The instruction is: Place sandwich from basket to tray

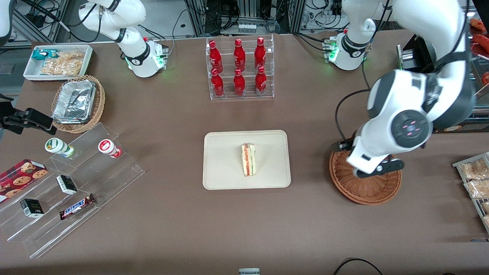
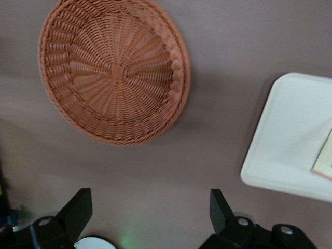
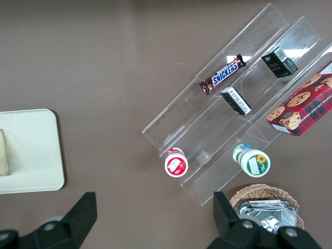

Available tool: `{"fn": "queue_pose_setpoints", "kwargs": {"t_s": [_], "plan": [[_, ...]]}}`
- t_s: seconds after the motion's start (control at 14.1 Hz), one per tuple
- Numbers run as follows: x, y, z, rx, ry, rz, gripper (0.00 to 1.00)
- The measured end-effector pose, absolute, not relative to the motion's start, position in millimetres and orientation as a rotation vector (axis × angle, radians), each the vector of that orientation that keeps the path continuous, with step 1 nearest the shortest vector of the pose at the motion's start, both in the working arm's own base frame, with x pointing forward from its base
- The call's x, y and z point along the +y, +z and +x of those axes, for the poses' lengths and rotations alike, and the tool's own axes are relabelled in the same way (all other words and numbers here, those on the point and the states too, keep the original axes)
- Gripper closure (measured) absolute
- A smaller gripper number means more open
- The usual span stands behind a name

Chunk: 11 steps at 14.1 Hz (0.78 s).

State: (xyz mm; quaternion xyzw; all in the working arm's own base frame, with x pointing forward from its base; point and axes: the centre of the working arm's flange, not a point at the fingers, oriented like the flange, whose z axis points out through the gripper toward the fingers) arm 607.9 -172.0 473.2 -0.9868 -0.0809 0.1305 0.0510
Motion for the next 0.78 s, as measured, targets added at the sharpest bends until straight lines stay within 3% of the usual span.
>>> {"fn": "queue_pose_setpoints", "kwargs": {"t_s": [0.35, 0.78], "plan": [[-110, 509, 560, -0.084, 0.407, -3.045, 0.0], [-63, 562, 536, 0.048, 0.277, -3.064, 0.0]]}}
